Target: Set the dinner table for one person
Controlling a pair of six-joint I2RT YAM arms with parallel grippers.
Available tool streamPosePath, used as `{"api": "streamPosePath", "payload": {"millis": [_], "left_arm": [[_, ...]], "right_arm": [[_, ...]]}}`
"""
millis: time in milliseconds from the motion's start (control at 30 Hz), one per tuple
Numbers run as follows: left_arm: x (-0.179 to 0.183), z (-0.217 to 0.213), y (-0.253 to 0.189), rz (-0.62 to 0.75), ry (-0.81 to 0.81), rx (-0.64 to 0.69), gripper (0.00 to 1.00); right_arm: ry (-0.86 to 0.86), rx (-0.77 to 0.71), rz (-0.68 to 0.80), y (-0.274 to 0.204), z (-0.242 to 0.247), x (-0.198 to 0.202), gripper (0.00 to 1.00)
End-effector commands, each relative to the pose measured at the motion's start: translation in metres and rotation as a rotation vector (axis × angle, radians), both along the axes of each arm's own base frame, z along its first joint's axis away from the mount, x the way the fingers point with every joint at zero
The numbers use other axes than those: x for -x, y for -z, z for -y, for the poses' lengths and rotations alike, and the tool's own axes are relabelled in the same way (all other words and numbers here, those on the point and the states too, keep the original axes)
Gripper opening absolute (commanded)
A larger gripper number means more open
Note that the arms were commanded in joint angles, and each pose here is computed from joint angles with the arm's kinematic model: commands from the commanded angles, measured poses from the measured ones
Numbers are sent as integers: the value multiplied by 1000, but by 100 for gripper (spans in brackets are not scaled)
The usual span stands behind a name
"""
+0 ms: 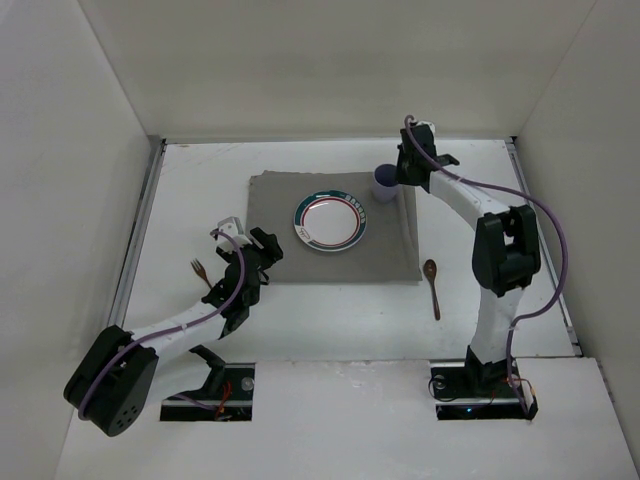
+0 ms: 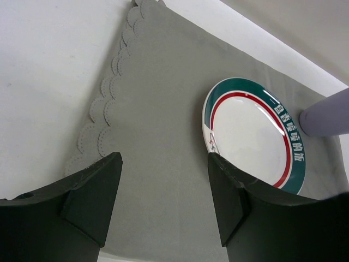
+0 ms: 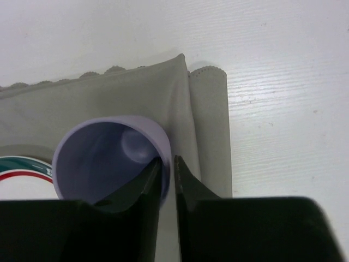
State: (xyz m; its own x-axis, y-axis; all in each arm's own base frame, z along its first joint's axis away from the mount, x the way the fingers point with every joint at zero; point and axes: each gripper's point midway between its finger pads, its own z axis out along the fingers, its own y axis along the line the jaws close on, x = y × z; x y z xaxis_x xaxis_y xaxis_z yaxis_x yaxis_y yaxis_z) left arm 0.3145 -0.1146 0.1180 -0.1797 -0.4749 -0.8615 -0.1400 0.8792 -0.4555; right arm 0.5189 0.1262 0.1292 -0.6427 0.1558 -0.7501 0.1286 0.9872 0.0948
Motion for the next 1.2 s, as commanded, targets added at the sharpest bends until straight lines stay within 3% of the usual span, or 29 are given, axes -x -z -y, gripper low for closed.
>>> {"api": "streamPosePath", "payload": {"millis": [0, 133, 400, 567, 700, 733, 833, 900, 967, 1067, 1167], "left_arm": [[-5, -1, -8, 34, -13, 31, 62], [-4, 0, -10, 42, -8, 40, 62], [-5, -2, -8, 34, -12, 40, 62], [-4, 2, -9, 36, -2, 47, 62], [-5, 2, -6, 24, -3, 51, 62], [-5, 3, -5, 21, 1, 58, 62], [-5, 8, -5, 17, 20, 92, 63], [-6, 4, -3, 11, 12, 97, 63], [-7, -1, 0, 2, 3, 105, 63], [-8, -4, 0, 3, 1, 136, 63], [-9, -6, 4, -10, -8, 137, 63]], "right_arm": [[14, 6, 60, -25, 1, -13, 28], [19, -7, 101, -39, -1, -19, 48], [40, -31, 193, -83, 5, -9, 61], [37, -93, 292, -121, 4, 31, 72], [159, -166, 335, -111, 27, 78, 70], [197, -187, 339, -100, 33, 91, 63], [295, -220, 277, -49, 49, 137, 29], [345, -252, 194, -10, 53, 175, 18], [367, -255, 115, 21, 53, 207, 20], [379, -195, -4, 59, 59, 237, 37], [379, -188, -76, 80, 53, 252, 45]]}}
